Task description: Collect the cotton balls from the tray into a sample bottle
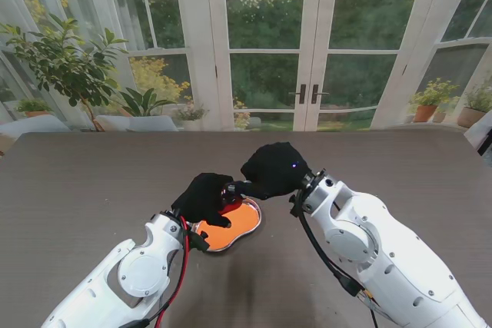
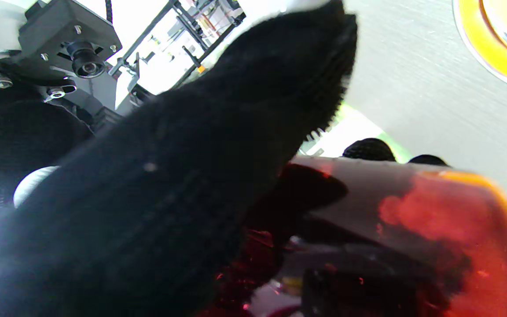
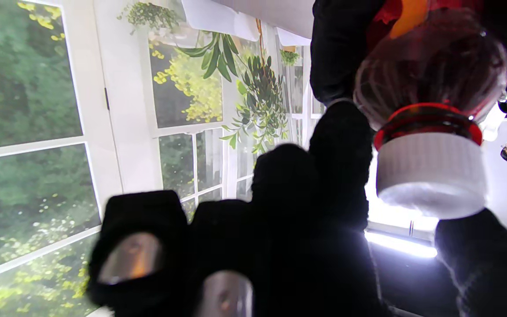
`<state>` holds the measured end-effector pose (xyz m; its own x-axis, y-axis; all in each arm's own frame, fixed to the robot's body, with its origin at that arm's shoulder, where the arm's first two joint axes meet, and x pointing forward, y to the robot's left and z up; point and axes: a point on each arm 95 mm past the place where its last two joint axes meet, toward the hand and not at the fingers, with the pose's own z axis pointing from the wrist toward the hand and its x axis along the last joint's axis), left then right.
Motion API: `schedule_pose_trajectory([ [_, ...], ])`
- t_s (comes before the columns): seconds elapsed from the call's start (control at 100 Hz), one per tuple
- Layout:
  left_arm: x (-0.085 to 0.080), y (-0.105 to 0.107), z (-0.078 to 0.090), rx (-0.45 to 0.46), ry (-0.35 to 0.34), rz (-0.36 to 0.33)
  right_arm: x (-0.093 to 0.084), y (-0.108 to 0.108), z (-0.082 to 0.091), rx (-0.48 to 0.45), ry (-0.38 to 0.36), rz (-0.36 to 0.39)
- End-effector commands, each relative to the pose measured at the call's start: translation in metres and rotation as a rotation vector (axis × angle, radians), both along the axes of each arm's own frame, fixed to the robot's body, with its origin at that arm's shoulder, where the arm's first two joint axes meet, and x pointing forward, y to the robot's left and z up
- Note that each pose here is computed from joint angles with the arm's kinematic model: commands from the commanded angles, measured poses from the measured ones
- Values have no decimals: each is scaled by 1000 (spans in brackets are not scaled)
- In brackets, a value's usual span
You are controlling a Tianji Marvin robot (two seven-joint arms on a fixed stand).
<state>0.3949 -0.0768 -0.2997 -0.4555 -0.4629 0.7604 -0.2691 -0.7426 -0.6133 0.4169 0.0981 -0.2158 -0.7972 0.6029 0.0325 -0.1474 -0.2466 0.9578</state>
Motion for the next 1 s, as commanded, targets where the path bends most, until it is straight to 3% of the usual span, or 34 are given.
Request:
schedule_pose_trajectory([
  [0.0,-1,-3,1,0,5,-15,-3,0,0,-7,1,-2],
  [0.23,-1,-3,1,0,8,-15,-4,-9,4,18,-32,0],
  [0.41,-1,-3,1,2,10,-16,-5,-11,7,87,-72,68],
  [0.58,-1,-3,1,3,11,-18,-5,-11,8,87,-93,101],
  [0.99,-1,-3,1,7,14,-19,-2,-6,3,104,-132,96],
])
